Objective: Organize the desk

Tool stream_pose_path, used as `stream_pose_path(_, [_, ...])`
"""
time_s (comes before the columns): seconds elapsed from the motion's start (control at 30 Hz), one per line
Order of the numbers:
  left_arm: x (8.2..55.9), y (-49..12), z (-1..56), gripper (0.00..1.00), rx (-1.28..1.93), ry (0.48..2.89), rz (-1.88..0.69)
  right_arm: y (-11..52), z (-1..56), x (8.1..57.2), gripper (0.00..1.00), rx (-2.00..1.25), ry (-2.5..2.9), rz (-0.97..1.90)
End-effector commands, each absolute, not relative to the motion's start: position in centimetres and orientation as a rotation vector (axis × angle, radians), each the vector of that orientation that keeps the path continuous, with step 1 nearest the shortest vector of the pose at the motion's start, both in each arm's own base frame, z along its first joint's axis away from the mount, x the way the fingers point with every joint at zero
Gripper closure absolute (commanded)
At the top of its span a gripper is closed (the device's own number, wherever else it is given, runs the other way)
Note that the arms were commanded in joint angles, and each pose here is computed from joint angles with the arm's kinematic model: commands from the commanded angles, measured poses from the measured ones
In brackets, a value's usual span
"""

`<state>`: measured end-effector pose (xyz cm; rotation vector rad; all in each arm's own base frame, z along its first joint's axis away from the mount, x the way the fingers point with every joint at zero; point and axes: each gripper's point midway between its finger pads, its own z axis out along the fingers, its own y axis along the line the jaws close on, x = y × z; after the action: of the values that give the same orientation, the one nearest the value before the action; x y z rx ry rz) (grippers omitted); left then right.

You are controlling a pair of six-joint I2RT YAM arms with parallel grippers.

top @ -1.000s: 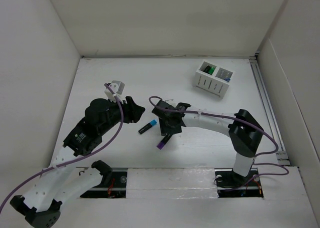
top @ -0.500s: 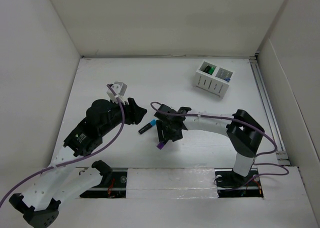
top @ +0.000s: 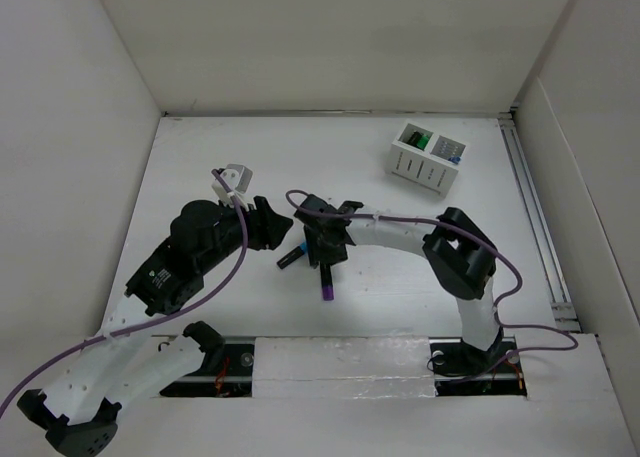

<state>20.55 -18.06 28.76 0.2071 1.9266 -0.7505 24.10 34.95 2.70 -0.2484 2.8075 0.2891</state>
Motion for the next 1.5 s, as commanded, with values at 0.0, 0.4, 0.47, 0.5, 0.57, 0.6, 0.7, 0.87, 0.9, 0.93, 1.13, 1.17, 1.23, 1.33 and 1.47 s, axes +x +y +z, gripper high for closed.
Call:
stream_pose_path(0.0, [20.6, -17.9, 29.3, 0.5, 0.211, 1.895, -0.747, 33.3, 2.3, 25.4, 0.48, -0.292, 2.78, 0.116])
stream_pose_path(0.4, [21.2, -17.0, 29.6, 0.5, 0.184, 1.88, -0.682, 32.3, 0.2, 20.5, 0.57, -0.415, 2.827, -0.063])
stream_pose_path(0.47, [21.2, -16.9, 29.6, 0.5, 0.179, 1.879, -0.682, 32.6, 0.0, 20.3, 0.66, -0.385, 2.835, -0.036])
stream_pose_path(0.5, [21.2, -16.9, 29.6, 0.5, 0.181, 1.882, -0.68, 32.9, 0.1, 20.0, 0.73, -0.392, 2.831, -0.024])
stream_pose_path(0.57, [21.2, -16.9, 29.6, 0.5, 0.18, 1.88, -0.679, 33.4, 0.3, 20.3, 0.83, -0.374, 2.816, 0.003])
stream_pose_path(0.6, [21.2, -16.9, 29.4, 0.5, 0.181, 1.889, -0.675, 33.5, 0.7, 20.5, 0.9, -0.369, 2.802, 0.013])
stream_pose_path(0.7, [21.3, -16.7, 29.6, 0.5, 0.175, 1.891, -0.664, 33.4, 3.0, 22.0, 0.93, -0.314, 2.73, 0.035])
stream_pose_path(0.87, [21.6, -16.4, 31.0, 0.5, 0.145, 1.866, -0.656, 29.7, 9.5, 29.3, 0.95, -0.128, 2.569, 0.147])
stream_pose_path(0.9, [21.6, -16.4, 30.9, 0.5, 0.143, 1.871, -0.656, 29.9, 9.7, 29.6, 0.95, -0.156, 2.552, 0.154])
stream_pose_path(0.93, [21.7, -16.4, 31.4, 0.5, 0.135, 1.86, -0.659, 28.1, 11.8, 31.9, 0.95, -0.082, 2.499, 0.173])
stream_pose_path(1.13, [22.0, -16.5, 32.4, 0.5, 0.078, 1.854, -0.684, 20.8, 19.6, 42.1, 0.97, 0.065, 2.283, 0.156])
stream_pose_path(1.17, [22.2, -16.5, 32.4, 0.5, 0.068, 1.857, -0.681, 18.7, 21.7, 44.8, 0.98, 0.118, 2.226, 0.147])
stream_pose_path(1.23, [22.5, -16.3, 33.1, 0.49, 0.035, 1.844, -0.68, 16.1, 23.6, 47.5, 0.98, 0.147, 2.16, 0.095])
stream_pose_path(1.33, [22.9, -15.9, 34.4, 0.49, -0.017, 1.827, -0.669, 11.0, 26.2, 52.1, 0.97, 0.254, 2.043, 0.037])
stream_pose_path(1.47, [23.7, -14.6, 36.3, 0.49, -0.092, 1.797, -0.606, 6.5, 28.3, 56.2, 0.97, 0.336, 1.916, 0.056])
